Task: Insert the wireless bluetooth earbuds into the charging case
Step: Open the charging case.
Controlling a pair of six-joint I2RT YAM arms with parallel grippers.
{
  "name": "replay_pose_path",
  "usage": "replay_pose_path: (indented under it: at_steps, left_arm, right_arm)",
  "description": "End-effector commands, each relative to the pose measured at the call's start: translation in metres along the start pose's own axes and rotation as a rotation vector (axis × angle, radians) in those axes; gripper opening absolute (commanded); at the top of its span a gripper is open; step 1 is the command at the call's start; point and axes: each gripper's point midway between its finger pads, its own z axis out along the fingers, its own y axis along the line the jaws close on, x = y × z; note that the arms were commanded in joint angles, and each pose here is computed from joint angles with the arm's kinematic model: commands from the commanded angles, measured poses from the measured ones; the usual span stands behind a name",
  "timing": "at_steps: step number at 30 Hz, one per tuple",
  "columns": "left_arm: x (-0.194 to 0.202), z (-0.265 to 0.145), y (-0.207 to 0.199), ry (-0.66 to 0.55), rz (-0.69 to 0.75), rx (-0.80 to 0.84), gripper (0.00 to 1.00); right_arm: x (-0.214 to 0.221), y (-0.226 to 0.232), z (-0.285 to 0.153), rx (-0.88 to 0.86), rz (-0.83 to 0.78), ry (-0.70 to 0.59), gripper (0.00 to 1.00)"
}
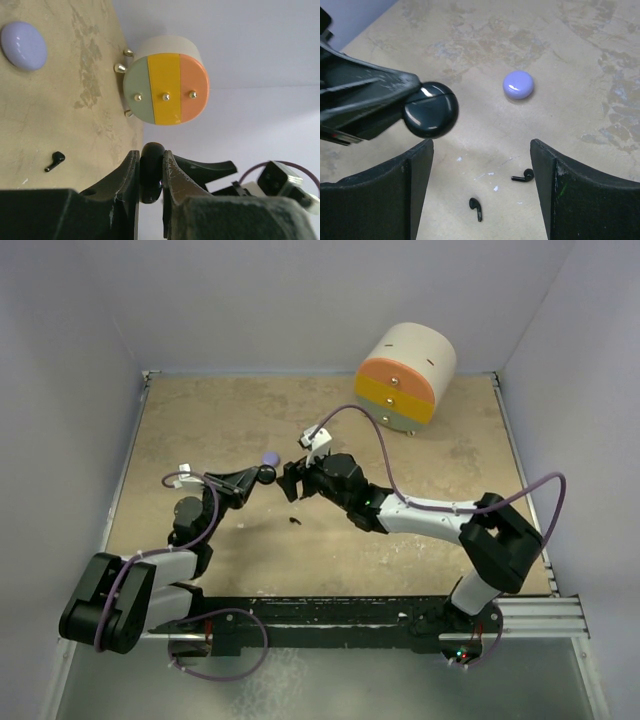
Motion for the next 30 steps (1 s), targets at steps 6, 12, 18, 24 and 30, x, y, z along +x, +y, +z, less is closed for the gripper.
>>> replay_pose_path:
  at_steps: [6, 12, 18, 24, 30]
  left_arm:
    - [-0.003, 0.003, -0.006, -0.018, 0.027, 0.019, 0.00]
    - [-0.002, 0.002, -0.015, -0.006, 0.021, 0.040, 0.00]
    - [-0.001, -0.003, -0.021, -0.004, 0.011, 0.055, 0.00]
    - [0.001, -0.007, -0.022, 0.005, 0.005, 0.054, 0.00]
    - [-0.001, -0.008, -0.022, -0.006, -0.010, 0.058, 0.00]
  right_arm:
    - [-0.064, 0.018, -0.018, -0.010, 0.023, -0.137, 0.80]
    - [-0.039, 0.016, 0.005, 0.003, 0.018, -0.090, 0.80]
    - [-0.017, 0.020, 0.022, -0.020, 0.033, -0.057, 0.80]
    - [-0.015, 0.021, 0.025, -0.022, 0.037, -0.067, 0.80]
    - [-0.014, 0.018, 0.024, -0.005, 0.037, -0.053, 0.80]
